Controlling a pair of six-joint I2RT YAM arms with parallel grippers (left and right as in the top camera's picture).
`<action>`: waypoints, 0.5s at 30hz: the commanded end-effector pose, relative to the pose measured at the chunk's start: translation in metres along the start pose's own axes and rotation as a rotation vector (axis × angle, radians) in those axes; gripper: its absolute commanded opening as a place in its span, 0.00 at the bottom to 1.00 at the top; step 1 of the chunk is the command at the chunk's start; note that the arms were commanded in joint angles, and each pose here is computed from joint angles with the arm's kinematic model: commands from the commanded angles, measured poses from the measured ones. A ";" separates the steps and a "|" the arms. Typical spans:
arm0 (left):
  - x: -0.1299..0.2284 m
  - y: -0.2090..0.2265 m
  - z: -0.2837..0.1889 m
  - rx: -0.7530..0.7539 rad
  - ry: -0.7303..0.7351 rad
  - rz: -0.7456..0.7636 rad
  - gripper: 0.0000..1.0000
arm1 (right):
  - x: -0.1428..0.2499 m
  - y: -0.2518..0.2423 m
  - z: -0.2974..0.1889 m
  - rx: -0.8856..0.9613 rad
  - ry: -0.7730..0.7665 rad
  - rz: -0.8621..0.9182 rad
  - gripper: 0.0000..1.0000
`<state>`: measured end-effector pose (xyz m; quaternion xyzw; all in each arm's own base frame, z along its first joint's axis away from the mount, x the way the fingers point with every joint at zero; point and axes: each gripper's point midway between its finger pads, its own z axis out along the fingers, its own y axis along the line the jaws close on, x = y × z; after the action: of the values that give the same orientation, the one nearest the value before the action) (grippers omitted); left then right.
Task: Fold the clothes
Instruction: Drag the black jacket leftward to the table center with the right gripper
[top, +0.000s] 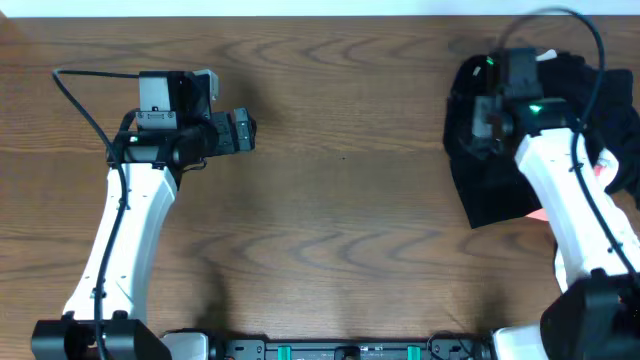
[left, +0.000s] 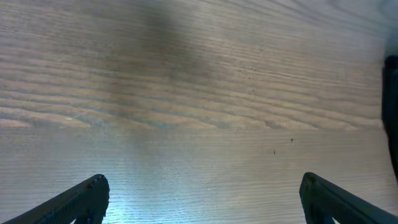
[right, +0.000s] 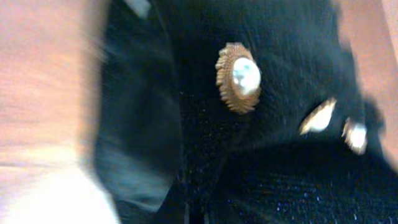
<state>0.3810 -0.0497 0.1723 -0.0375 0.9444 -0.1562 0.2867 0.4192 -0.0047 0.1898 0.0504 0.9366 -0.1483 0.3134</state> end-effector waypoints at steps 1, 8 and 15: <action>-0.013 0.007 -0.019 -0.011 -0.058 -0.024 0.98 | -0.050 0.046 -0.066 -0.154 -0.181 0.015 0.01; -0.014 0.036 -0.048 -0.064 -0.097 -0.099 0.98 | -0.076 0.124 -0.129 -0.341 -0.343 0.015 0.01; 0.003 0.043 -0.052 -0.083 -0.039 -0.135 0.98 | -0.063 0.195 -0.138 -0.454 -0.345 0.010 0.01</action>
<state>0.3513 0.0037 0.1943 -0.1105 0.9406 -0.1355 0.2910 0.4257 0.1996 0.2840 -0.0542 0.8813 0.0349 0.4681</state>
